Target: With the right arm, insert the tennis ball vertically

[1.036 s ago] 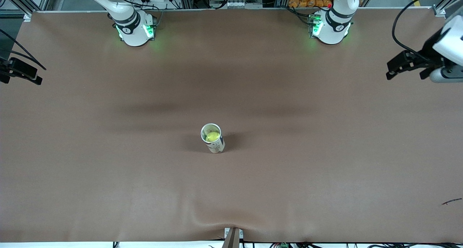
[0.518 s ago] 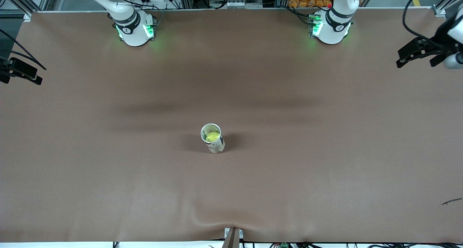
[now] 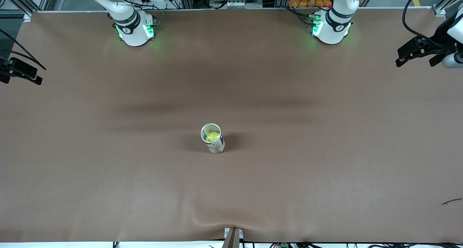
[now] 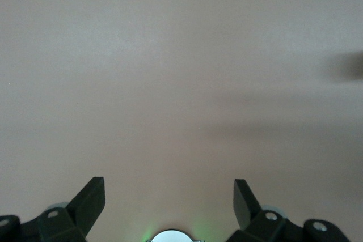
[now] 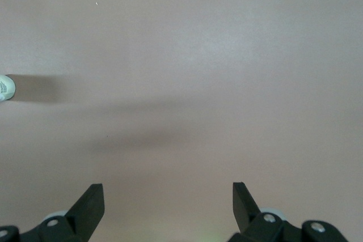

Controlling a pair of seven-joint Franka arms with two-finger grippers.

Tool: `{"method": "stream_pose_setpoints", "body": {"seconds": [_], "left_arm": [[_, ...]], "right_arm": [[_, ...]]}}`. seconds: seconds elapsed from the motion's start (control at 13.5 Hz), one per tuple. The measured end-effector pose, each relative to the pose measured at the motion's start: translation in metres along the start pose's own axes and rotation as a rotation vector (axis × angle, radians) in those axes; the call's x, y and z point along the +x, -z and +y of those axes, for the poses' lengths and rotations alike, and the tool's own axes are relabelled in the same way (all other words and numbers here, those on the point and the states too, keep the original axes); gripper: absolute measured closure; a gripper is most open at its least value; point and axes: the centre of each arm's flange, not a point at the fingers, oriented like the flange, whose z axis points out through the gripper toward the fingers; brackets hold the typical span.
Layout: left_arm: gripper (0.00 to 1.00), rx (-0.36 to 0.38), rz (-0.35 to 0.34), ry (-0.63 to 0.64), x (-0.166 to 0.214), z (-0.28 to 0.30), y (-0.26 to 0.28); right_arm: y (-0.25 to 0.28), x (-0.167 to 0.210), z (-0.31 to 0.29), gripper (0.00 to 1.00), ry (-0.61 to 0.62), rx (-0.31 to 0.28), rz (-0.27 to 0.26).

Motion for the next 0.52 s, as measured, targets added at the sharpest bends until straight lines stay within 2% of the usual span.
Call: {"method": "stream_pose_setpoints", "body": {"seconds": [0.52], "left_arm": [[0.0,0.002,-0.032,-0.011,-0.0036,0.0052,-0.0037]], "right_arm": [[0.0,0.0,0.0,0.0,0.0,0.0,0.0]]}}
